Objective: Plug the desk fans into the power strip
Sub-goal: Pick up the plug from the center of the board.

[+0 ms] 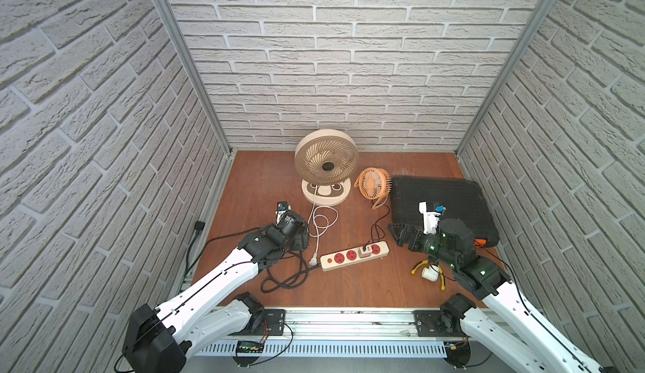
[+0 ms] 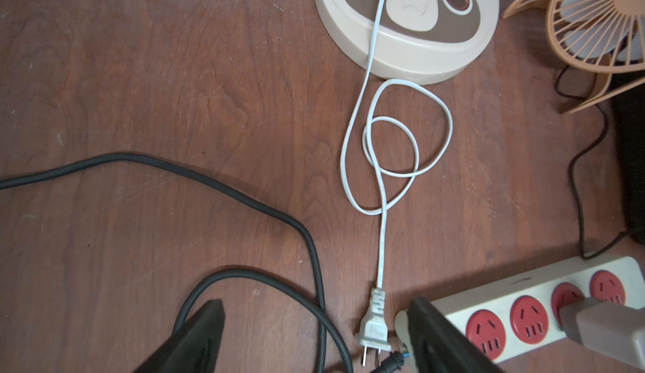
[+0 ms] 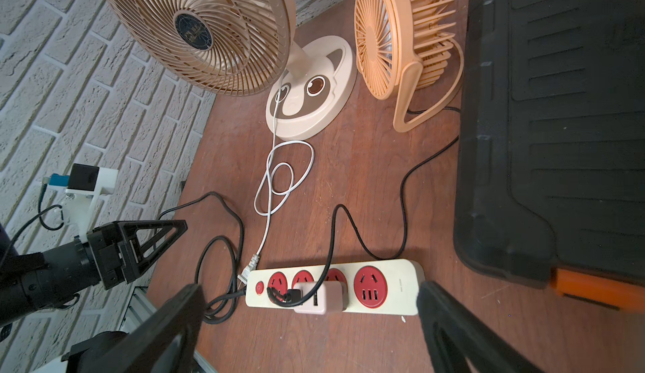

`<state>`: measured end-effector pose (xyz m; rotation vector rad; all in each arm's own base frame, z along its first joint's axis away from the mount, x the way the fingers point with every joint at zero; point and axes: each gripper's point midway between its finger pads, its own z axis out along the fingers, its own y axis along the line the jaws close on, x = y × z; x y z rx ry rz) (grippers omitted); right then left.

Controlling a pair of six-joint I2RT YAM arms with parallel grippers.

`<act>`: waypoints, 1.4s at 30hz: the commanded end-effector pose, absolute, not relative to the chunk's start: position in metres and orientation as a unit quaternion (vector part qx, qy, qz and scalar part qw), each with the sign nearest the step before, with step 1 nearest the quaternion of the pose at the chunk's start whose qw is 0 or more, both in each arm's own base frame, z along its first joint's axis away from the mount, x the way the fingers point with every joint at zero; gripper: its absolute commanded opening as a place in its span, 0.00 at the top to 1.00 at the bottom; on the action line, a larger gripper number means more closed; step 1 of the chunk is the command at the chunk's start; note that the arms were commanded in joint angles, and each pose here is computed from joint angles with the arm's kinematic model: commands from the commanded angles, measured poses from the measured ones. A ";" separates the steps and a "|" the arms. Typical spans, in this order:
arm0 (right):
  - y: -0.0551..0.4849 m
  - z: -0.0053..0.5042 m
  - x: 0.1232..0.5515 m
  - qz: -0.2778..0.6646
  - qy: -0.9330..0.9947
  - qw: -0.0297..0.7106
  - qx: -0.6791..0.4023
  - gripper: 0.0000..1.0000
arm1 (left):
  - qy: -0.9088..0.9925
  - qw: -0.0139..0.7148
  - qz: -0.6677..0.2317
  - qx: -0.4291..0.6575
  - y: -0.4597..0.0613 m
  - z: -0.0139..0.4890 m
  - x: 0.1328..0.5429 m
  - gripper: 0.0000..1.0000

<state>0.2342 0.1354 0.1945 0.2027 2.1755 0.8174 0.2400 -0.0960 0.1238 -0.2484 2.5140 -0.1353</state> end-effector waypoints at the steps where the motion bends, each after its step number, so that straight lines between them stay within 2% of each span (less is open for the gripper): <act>1: 0.137 0.191 0.234 0.327 0.859 0.385 0.083 0.01 | 0.952 0.281 -0.040 -0.117 -0.092 0.119 0.237 0.23; 3: 0.138 0.190 0.234 0.328 0.860 0.382 0.081 0.01 | 0.955 0.270 -0.041 -0.119 -0.095 0.115 0.238 0.26; 7: 0.138 0.186 0.232 0.328 0.863 0.376 0.084 0.01 | 0.961 0.251 -0.042 -0.105 -0.110 0.110 0.243 0.42; 10: 0.138 0.183 0.230 0.329 0.864 0.371 0.086 0.01 | 0.968 0.230 -0.033 -0.093 -0.120 0.100 0.245 0.43; 18: 0.141 0.172 0.232 0.328 0.871 0.355 0.092 0.01 | 0.981 0.180 -0.018 -0.067 -0.138 0.075 0.246 0.33; 25: 0.138 0.163 0.235 0.310 0.882 0.340 0.102 0.01 | 0.993 0.114 0.009 -0.018 -0.151 0.056 0.248 0.34; 42: 0.139 0.157 0.234 0.318 0.879 0.335 0.113 0.01 | 0.994 0.087 0.057 0.030 -0.146 0.042 0.234 0.34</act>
